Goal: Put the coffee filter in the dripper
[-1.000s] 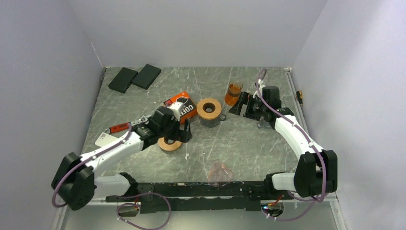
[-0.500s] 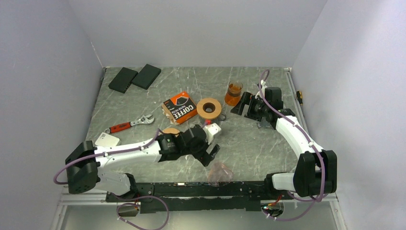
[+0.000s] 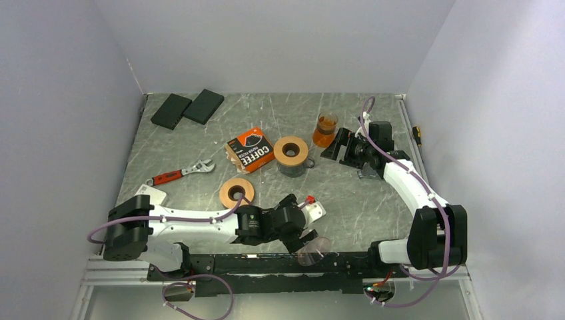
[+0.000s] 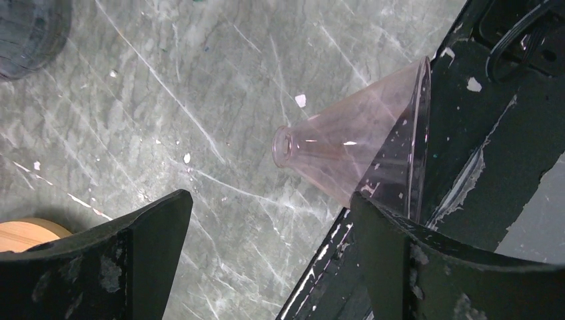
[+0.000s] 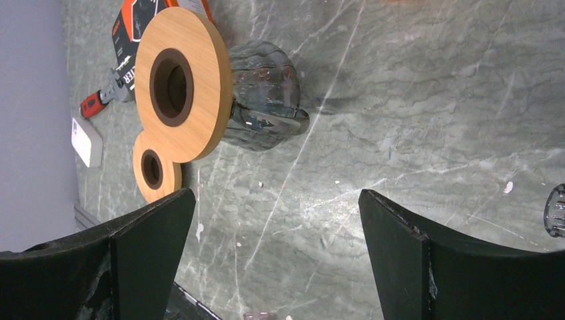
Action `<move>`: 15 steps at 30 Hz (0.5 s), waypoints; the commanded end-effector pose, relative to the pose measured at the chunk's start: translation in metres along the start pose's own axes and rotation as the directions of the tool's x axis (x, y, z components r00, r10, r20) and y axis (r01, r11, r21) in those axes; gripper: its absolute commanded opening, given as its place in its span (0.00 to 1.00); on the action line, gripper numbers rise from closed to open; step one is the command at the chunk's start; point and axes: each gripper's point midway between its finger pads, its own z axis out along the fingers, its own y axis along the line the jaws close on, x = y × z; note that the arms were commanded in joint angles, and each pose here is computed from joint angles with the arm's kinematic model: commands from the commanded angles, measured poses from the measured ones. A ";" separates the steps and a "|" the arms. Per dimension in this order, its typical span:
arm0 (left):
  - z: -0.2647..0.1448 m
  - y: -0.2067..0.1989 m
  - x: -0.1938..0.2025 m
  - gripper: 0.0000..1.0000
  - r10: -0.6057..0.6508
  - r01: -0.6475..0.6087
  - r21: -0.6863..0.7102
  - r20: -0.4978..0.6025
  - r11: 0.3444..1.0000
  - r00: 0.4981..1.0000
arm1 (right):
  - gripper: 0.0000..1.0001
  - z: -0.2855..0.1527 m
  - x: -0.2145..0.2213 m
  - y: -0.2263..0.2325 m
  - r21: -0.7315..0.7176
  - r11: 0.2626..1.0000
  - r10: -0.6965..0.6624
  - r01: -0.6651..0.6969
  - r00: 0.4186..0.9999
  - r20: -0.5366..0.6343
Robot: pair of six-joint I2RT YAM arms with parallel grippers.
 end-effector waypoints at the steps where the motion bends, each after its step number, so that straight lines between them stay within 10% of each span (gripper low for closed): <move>1: -0.008 0.005 -0.032 0.96 -0.038 0.044 -0.058 0.098 0.997 0.994 | 0.99 0.000 -0.009 0.006 -0.038 0.999 -0.012 0.013 1.000 0.028; 15: -0.036 -0.025 -0.057 0.92 -0.049 0.044 0.043 0.117 0.998 0.992 | 0.99 0.004 -0.005 0.004 -0.043 0.999 0.003 -0.002 1.000 0.014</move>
